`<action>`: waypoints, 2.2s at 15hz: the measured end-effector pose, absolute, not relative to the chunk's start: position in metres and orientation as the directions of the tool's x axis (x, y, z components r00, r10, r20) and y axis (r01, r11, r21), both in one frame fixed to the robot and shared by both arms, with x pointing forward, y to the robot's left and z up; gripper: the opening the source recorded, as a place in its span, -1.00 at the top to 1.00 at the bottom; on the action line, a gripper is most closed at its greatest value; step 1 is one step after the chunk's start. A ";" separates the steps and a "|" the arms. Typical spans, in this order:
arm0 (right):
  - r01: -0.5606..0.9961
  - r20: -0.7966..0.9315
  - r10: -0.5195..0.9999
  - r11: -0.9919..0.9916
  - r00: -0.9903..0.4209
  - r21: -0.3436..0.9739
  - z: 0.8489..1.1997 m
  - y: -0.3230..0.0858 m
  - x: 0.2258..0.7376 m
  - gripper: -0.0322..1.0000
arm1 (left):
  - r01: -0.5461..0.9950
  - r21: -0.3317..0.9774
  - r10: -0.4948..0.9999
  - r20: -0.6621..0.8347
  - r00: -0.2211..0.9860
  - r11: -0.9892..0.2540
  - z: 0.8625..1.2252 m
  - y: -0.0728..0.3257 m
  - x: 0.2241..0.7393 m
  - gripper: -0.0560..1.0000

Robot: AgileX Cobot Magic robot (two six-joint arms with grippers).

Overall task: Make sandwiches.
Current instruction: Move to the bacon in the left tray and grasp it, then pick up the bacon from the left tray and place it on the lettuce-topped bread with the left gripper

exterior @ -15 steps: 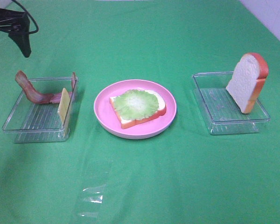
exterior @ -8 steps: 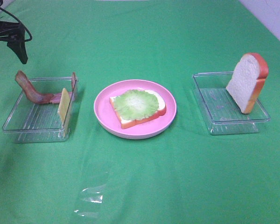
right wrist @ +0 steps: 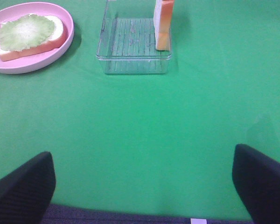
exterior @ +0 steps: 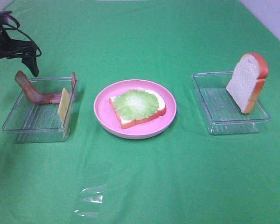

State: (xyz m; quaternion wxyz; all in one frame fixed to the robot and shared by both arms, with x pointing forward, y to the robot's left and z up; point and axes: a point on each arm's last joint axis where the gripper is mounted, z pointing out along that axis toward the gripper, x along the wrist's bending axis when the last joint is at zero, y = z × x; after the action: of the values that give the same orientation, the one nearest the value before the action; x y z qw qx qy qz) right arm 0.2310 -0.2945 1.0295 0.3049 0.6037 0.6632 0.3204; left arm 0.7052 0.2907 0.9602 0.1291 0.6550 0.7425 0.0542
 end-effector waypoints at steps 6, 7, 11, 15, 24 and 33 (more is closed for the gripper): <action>0.605 -0.018 0.996 0.066 -0.085 0.793 1.029 -0.295 0.231 -0.97 | 0.962 0.236 0.987 -0.117 -0.112 0.138 0.943 0.291 0.710 -0.75; 0.605 -0.018 0.996 0.066 -0.085 0.793 1.029 -0.295 0.231 -0.97 | 0.961 0.239 0.987 -0.118 -0.112 0.138 0.942 0.291 0.710 -0.64; 0.605 -0.018 0.996 0.066 -0.085 0.793 1.029 -0.295 0.231 -0.97 | 0.961 0.241 0.987 -0.118 -0.112 0.138 0.942 0.291 0.710 0.19; 0.605 -0.018 0.996 0.066 -0.085 0.793 1.029 -0.295 0.231 -0.97 | 0.953 0.257 0.982 -0.135 -0.131 0.162 0.941 0.290 0.712 0.89; 0.605 -0.018 0.996 0.066 -0.085 0.793 1.029 -0.295 0.231 -0.97 | 0.939 0.285 0.973 -0.180 -0.143 0.190 0.961 0.287 0.710 0.89; 0.605 -0.018 0.996 0.066 -0.085 0.793 1.029 -0.295 0.231 -0.97 | 0.901 0.384 0.965 -0.235 -0.115 0.201 1.044 0.283 0.685 0.89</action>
State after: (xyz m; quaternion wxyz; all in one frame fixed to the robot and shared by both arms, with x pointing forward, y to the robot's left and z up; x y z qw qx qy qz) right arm 0.2310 -0.2945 1.0295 0.3049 0.6037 0.6632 0.3204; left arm 0.6849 0.2832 1.0439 0.2198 0.6278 0.7432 0.0726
